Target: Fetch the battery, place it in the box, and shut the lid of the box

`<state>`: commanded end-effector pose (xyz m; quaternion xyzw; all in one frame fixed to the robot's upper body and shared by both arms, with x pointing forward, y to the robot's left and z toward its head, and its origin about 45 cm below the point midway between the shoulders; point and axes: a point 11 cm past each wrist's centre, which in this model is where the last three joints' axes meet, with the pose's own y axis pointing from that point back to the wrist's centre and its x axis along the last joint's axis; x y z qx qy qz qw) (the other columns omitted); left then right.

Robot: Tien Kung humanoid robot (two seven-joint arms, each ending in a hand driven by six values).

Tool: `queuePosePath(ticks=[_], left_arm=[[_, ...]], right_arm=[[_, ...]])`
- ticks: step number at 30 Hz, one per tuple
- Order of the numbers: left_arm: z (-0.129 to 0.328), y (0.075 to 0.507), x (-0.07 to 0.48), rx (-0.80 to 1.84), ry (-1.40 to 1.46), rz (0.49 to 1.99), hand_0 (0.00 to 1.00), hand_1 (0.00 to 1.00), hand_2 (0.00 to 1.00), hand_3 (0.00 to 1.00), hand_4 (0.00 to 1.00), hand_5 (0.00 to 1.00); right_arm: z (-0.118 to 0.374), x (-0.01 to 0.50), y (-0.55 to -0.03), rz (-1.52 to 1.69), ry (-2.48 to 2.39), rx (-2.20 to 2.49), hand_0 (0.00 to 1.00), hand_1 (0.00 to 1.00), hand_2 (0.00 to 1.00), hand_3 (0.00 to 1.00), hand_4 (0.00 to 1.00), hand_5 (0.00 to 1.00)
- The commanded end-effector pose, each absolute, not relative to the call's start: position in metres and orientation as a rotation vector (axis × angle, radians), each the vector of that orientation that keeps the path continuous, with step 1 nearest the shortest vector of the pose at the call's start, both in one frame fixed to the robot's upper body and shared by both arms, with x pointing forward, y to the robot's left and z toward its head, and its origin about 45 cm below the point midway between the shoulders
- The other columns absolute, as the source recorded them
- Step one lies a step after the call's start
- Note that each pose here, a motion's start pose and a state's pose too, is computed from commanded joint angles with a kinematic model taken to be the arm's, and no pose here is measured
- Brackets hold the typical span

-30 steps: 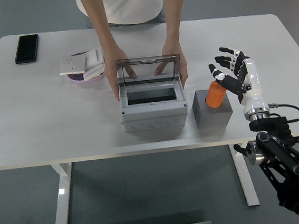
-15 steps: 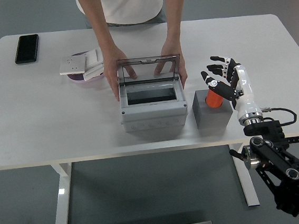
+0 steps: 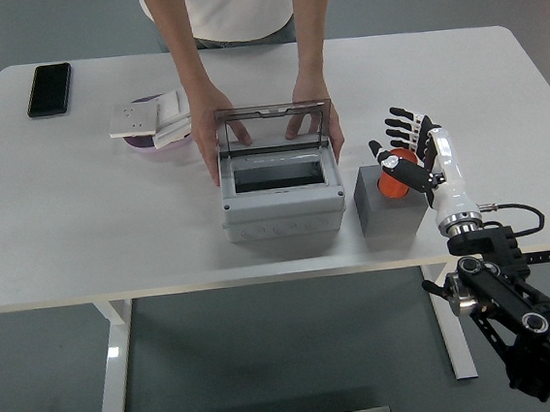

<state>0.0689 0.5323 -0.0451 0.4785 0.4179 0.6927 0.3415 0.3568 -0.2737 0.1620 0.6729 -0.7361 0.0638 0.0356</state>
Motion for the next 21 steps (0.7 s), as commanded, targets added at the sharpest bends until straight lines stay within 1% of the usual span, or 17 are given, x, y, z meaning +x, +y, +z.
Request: queuePosePath(ticks=[21], left_arm=[[-0.0441,0.5315,0.0753,1.248,1.078,1.789,0.639,0.745,0.579,0.509,0.402,0.002]], right_arm=[[0.1519,0.3524,-0.2718,0.204,-2.25,2.032,0.703,0.83,0.837,0.791,0.79,0.052]])
